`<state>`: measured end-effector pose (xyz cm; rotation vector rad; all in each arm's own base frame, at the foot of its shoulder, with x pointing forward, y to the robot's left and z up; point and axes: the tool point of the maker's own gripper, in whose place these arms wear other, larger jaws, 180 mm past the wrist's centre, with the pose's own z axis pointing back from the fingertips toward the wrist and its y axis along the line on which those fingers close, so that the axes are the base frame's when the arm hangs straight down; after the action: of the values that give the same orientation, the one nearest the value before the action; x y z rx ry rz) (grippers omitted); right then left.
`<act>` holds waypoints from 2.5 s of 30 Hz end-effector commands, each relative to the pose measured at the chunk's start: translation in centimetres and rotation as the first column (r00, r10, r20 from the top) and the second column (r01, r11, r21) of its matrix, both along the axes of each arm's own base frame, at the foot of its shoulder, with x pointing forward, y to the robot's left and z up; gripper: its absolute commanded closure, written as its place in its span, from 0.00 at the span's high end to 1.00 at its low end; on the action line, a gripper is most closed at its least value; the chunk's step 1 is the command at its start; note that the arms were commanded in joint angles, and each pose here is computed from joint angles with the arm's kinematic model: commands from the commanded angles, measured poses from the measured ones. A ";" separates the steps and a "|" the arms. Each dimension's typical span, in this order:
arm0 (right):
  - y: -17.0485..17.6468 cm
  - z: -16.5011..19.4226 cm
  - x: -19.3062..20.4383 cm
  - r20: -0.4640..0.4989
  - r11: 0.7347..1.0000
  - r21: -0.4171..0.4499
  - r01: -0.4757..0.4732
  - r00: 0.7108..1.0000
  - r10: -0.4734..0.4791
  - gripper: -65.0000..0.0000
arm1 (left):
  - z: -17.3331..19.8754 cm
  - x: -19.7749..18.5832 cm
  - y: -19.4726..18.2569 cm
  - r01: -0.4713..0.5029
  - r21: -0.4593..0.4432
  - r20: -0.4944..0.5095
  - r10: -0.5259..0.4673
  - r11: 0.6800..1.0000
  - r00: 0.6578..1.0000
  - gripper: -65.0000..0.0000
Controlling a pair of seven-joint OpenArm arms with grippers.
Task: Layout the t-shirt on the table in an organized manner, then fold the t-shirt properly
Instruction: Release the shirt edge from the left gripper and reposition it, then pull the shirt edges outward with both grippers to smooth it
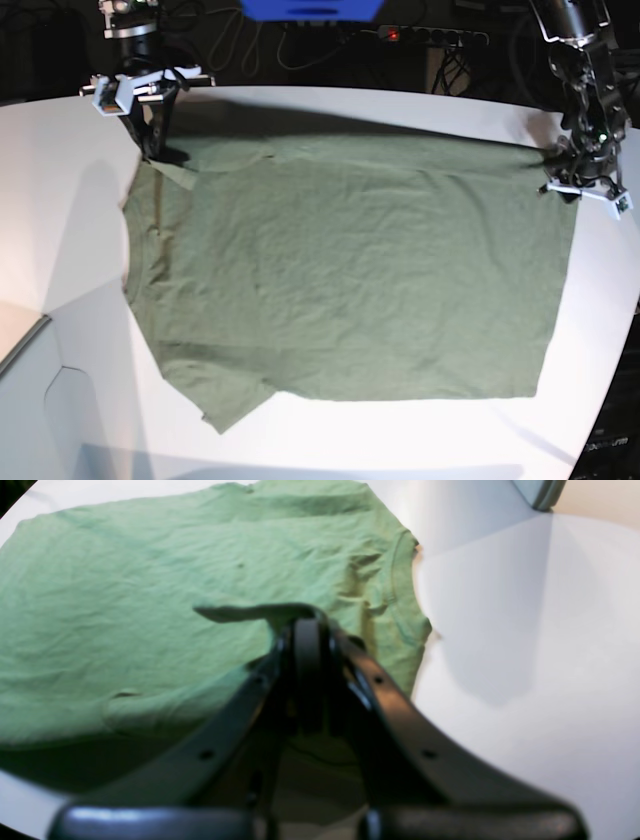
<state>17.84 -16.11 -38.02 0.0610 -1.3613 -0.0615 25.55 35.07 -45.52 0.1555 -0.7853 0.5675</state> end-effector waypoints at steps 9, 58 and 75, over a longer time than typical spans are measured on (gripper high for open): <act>-0.3 1.0 0.0 0.040 1.000 0.000 0.009 0.999 -0.009 0.00 | 1.3 0.9 0.9 -0.001 0.030 0.039 0.000 1.000 0.999 0.40; -0.5 3.5 0.5 0.159 1.000 -0.006 0.018 0.987 -0.017 0.00 | 12.3 -3.7 3.0 -0.185 0.123 0.313 0.138 0.975 0.940 0.00; -1.6 5.8 7.5 0.231 0.997 -0.068 -0.023 0.972 0.038 0.00 | 16.2 0.8 3.0 -0.189 0.114 0.445 0.120 0.975 0.888 0.00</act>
<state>25.34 -17.27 -33.52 0.0390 -1.5426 0.0169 25.99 37.58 -30.77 0.2249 -1.2142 0.7189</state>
